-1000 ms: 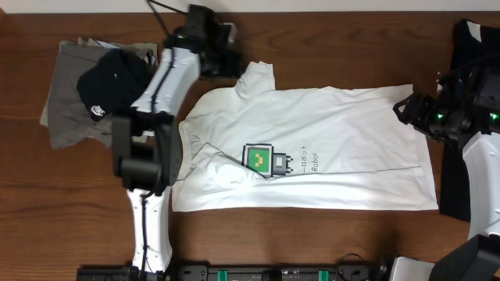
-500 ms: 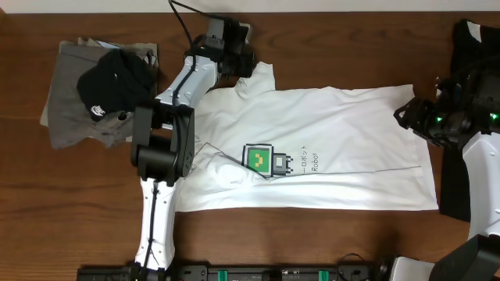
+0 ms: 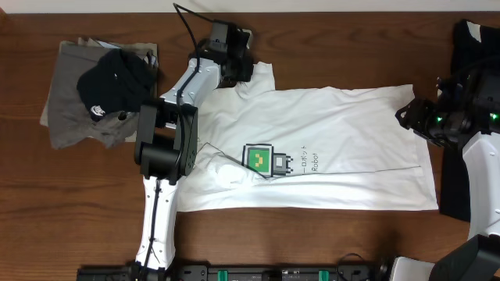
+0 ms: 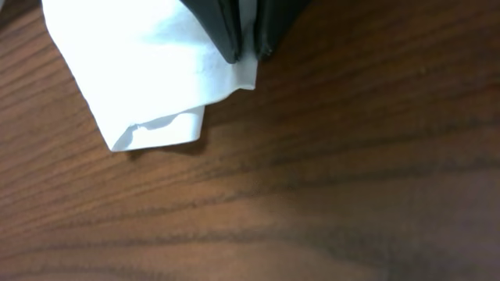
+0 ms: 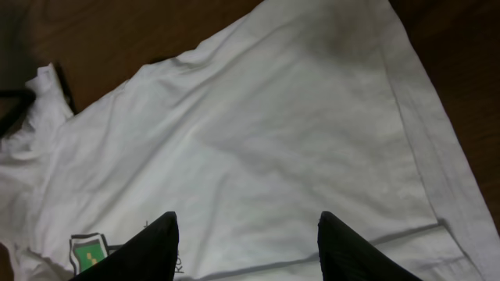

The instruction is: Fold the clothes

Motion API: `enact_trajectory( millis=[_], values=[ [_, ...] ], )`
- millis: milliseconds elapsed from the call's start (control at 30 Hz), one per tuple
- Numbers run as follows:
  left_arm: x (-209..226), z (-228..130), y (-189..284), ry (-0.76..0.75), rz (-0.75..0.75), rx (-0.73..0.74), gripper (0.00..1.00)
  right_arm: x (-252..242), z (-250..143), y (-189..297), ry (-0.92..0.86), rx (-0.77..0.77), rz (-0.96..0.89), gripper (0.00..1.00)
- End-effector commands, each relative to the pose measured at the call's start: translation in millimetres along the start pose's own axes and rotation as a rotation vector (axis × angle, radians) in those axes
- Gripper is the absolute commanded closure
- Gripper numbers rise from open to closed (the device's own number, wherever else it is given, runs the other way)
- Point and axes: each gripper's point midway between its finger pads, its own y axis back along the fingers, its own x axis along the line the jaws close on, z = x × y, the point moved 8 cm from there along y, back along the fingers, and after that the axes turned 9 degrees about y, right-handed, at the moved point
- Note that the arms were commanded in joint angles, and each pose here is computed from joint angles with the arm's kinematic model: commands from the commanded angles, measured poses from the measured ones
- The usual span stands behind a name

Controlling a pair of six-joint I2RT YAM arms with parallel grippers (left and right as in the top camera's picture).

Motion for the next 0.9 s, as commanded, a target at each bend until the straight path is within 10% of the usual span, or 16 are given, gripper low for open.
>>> enact_trajectory(
  millis=[0,867],
  values=[
    [-7.2,13.0,17.9,-0.017,0.002,-0.034,0.94,-0.1,5.4,0.2,0.019,-0.017,-0.038,0.44],
    [-67.2,17.0,135.5,-0.122,0.059,-0.005,0.94,-27.2,52.9,-104.9,0.063,-0.140,0.038,0.46]
  ],
)
